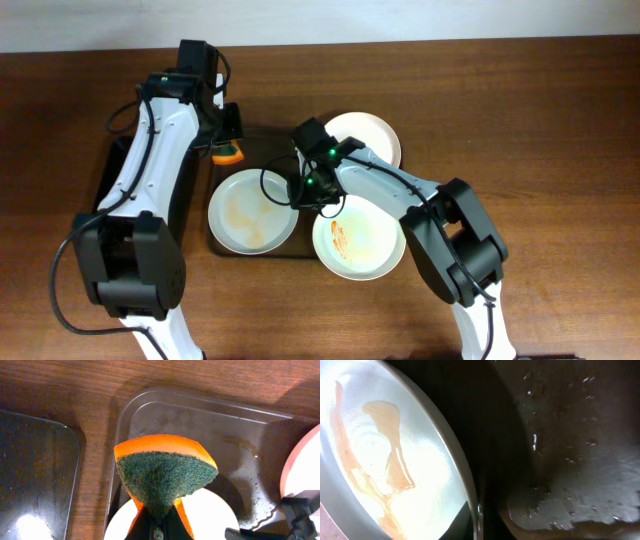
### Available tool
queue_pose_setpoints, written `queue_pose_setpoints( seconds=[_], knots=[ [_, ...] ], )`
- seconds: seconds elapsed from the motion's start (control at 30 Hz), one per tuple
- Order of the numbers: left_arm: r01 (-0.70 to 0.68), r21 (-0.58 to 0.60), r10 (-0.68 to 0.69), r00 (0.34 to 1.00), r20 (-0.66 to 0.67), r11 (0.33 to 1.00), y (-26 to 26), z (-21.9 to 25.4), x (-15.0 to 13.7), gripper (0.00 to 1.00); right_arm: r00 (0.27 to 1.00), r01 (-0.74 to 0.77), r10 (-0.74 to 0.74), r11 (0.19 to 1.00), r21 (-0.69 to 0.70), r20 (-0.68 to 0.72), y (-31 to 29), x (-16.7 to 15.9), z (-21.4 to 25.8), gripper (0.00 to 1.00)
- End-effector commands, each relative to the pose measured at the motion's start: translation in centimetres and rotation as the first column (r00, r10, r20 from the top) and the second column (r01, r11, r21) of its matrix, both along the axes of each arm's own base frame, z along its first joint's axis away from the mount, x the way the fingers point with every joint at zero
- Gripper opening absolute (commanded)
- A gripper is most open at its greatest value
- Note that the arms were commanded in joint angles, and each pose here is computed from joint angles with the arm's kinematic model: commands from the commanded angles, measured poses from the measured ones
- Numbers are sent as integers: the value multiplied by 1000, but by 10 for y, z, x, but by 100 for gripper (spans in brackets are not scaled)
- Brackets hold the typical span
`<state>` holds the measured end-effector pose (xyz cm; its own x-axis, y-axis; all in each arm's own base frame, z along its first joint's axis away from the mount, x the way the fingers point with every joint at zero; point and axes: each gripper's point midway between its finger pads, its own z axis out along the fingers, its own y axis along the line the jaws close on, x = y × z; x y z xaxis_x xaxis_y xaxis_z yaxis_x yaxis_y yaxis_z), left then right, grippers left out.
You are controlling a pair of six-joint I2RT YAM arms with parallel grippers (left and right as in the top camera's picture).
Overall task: Clean dirty plates on tray and stack at the side
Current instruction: 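Lift the cleaned plate with the right gripper and place it right of tray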
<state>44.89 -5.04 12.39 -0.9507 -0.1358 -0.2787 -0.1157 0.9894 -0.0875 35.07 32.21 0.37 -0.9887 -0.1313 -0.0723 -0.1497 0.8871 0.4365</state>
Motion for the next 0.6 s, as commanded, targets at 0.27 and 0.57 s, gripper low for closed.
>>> queue_pose_setpoints(
  seconds=[0.27,0.57],
  knots=[
    [13,40,-14,999,37,999,6,4,10,0,983,83,-75,996,-41,166,-63,34,82,4],
    [15,45,-15,1000,-18,999,6,-29,12,0,736,413,95,720,-557,670,-148,45,189,4]
  ],
)
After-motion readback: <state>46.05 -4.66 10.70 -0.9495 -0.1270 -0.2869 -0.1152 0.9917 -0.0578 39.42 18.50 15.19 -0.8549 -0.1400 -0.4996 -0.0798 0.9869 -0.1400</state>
